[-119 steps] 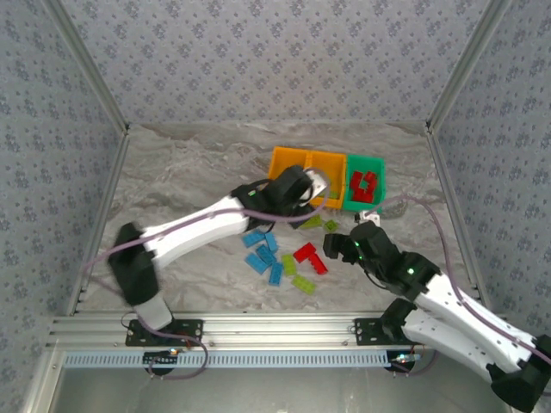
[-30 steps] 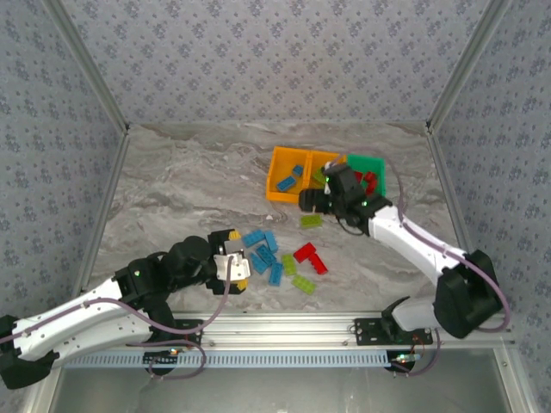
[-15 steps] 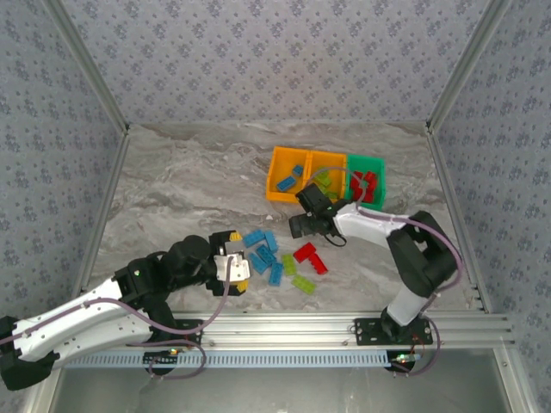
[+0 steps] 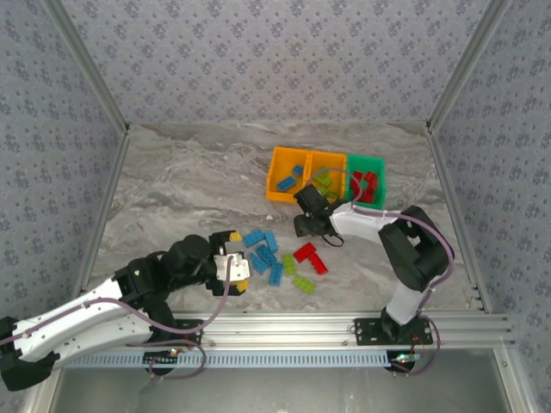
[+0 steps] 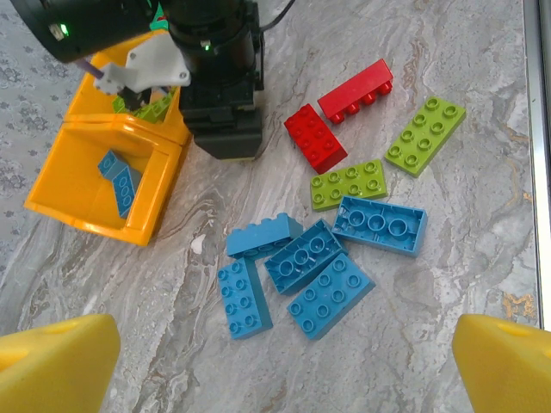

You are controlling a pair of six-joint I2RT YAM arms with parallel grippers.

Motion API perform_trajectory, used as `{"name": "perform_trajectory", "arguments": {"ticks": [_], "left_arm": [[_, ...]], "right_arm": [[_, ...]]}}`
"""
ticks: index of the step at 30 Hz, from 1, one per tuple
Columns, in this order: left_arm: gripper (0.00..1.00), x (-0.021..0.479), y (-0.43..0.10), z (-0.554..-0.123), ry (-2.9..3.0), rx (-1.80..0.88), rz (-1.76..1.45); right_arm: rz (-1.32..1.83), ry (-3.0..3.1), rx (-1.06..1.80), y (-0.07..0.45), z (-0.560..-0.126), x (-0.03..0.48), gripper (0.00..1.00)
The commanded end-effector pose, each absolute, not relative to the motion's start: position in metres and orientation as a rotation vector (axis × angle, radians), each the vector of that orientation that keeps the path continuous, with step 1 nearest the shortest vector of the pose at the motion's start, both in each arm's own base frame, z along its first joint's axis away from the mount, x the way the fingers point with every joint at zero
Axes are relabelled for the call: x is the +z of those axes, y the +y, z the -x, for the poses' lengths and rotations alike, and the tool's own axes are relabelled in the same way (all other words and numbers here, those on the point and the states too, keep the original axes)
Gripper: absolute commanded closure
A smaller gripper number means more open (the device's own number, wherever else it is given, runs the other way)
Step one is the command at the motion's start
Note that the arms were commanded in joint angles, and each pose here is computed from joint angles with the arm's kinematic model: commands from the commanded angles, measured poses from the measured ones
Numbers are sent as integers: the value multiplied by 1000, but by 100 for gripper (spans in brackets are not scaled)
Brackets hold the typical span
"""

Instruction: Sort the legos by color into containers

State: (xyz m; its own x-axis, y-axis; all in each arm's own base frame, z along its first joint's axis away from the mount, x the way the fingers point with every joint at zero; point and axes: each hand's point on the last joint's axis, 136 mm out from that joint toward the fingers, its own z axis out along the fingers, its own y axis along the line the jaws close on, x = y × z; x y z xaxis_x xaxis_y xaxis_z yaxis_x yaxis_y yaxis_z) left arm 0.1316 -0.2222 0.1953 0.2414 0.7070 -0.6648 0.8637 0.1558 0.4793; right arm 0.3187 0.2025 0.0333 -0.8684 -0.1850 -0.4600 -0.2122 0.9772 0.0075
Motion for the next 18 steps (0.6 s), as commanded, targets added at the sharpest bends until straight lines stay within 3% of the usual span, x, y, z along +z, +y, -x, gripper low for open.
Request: {"name": "perform_trajectory", "arguments": {"ticks": [1, 8, 18], "left_arm": [[1, 201, -222, -129, 1493, -231, -1594], [1, 200, -222, -130, 1494, -232, -1593], [1, 200, -221, -132, 1500, -217, -1587]], "right_arm": [[206, 2548, 107, 193, -317, 80, 36], [9, 2209, 155, 157, -352, 172, 43], [-80, 2322, 33, 124, -457, 151, 42]]}}
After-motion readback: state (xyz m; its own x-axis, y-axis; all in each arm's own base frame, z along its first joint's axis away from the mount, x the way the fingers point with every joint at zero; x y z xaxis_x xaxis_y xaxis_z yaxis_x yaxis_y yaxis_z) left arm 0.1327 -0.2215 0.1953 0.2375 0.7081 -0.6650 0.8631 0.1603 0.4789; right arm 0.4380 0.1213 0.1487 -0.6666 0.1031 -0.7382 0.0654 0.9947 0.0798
